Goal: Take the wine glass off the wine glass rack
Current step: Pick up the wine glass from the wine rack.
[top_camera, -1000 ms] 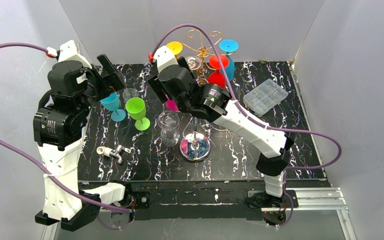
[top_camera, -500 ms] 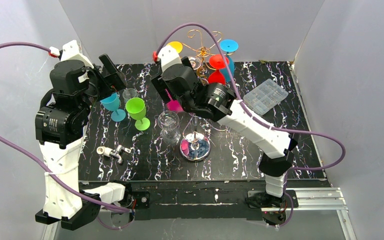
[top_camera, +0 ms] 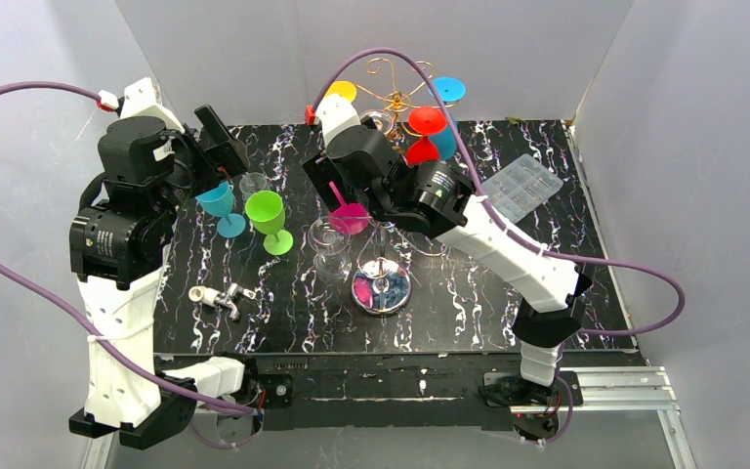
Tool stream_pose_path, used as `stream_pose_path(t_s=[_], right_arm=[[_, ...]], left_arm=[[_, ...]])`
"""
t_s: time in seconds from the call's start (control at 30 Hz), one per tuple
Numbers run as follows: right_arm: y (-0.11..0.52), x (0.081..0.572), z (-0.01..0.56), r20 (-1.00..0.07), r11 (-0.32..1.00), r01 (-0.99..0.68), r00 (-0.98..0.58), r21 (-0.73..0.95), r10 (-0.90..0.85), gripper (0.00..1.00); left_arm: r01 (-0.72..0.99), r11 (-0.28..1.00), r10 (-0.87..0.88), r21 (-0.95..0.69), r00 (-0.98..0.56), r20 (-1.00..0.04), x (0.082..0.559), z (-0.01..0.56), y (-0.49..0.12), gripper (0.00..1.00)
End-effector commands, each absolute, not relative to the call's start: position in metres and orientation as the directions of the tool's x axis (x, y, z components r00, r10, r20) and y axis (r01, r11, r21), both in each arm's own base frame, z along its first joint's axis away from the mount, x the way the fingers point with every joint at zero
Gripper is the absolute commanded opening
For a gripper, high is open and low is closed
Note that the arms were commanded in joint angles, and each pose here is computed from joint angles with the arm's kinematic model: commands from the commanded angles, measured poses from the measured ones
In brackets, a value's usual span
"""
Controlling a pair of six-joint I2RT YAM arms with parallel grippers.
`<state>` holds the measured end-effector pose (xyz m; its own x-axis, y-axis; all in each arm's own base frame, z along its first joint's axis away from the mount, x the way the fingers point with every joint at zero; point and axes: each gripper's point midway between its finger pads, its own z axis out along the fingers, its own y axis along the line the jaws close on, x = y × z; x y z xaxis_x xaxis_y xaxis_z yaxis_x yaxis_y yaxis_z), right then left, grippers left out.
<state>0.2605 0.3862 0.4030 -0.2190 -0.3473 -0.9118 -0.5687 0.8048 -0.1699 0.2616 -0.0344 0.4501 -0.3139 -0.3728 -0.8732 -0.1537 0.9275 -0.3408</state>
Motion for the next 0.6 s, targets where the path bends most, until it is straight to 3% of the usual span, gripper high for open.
stream_pose_path(t_s=[0.0, 0.57], right_arm=[[0.383, 0.253, 0.42, -0.931, 0.799, -0.591, -0.218, -0.113, -0.294, 0.61], [0.414, 0.243, 0.449, -0.97, 0.745, -0.665, -0.213, 0.053, -0.121, 0.61]], left_arm=[[-0.151, 0.924, -0.382, -0.352, -0.305, -0.872, 0.262, 0.452, -0.035, 0.99], [-0.195, 0.927, -0.369, -0.32, -0.332, -0.868, 0.252, 0.433, -0.026, 0.99]])
